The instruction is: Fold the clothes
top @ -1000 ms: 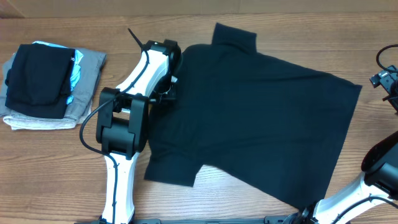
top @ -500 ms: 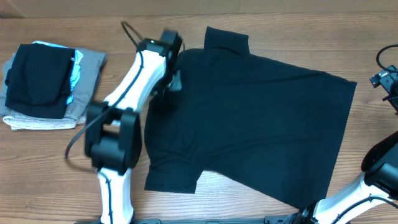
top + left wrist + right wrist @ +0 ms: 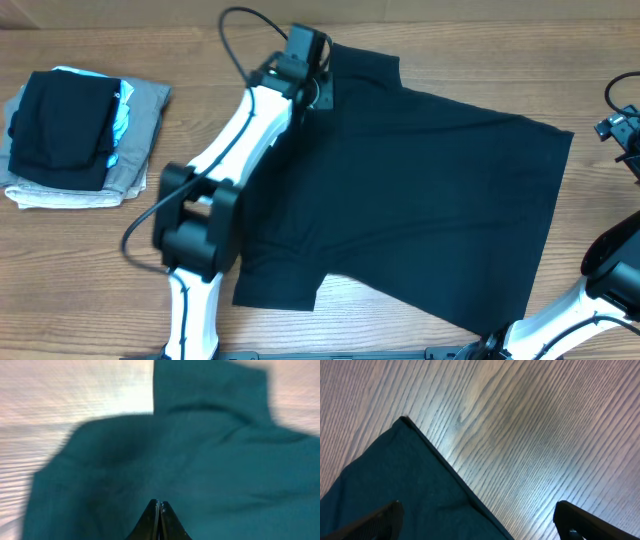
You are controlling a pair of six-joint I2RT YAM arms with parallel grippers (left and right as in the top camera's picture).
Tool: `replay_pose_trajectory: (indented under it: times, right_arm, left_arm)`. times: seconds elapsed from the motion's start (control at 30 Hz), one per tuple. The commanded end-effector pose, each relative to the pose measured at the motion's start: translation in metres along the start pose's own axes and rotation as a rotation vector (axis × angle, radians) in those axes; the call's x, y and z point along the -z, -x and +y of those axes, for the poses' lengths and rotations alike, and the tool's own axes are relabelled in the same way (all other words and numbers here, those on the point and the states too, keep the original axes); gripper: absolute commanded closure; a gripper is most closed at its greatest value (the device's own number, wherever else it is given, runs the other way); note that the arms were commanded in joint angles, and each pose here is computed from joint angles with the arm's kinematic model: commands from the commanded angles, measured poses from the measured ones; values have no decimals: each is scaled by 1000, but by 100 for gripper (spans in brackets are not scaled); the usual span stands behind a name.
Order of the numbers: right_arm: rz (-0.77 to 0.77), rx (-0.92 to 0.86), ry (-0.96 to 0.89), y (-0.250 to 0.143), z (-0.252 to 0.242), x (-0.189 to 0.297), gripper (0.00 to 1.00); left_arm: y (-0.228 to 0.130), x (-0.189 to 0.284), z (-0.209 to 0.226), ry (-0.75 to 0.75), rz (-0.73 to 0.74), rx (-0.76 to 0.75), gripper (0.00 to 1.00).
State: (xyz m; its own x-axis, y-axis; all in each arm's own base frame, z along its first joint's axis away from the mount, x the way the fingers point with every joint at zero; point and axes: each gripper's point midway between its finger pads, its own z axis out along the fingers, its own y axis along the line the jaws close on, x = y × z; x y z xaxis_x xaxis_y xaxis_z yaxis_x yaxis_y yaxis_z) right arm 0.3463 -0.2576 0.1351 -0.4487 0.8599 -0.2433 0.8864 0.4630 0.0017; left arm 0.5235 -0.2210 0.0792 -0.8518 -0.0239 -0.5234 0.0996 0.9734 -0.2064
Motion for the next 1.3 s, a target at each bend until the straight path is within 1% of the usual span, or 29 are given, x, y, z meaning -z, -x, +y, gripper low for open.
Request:
replay_pose_trajectory:
  times: [0.0, 0.13, 0.23, 0.37, 0.5, 0.6, 0.73, 0.8, 0.9, 1.03, 1.13, 1.2, 1.27]
  right_arm:
    - [-36, -5, 19, 9, 2, 10, 0]
    - [-36, -5, 19, 9, 2, 10, 0]
    - [-36, -5, 19, 9, 2, 10, 0]
    - [-36, -5, 19, 9, 2, 10, 0]
    - [-36, -5, 19, 9, 2, 10, 0]
    - [-36, -5, 19, 9, 2, 10, 0]
    - [-36, -5, 19, 9, 2, 10, 0]
    - [-36, -5, 19, 9, 2, 10, 0]
    - [-36, -5, 19, 9, 2, 10, 0]
    - [-36, -5, 19, 9, 2, 10, 0]
    - [-36, -5, 19, 9, 2, 10, 0]
    - [-36, -5, 19, 9, 2, 10, 0]
    - [-36, -5, 19, 9, 2, 10, 0]
  left_arm:
    - [-33, -42, 9, 19, 85, -41, 96]
    - [-56, -70, 18, 39, 142, -42, 96]
    - [-72, -79, 21, 38, 193, -44, 96]
    - [-93, -72, 9, -36, 291, -28, 96]
    - [-130, -55, 5, -82, 466, 6, 96]
    - [-156, -39, 7, -74, 593, 32, 96]
    - [-169, -28, 13, -45, 661, 39, 96]
    - [-160, -25, 11, -48, 636, 21, 96]
    - [-123, -10, 1, -68, 532, 4, 92]
    - [-45, 32, -29, -144, 321, -28, 92]
    - [9, 77, -51, -188, 151, -58, 92]
    - [38, 103, -59, -185, 48, -75, 92]
    - [61, 120, -64, -174, -39, -86, 96]
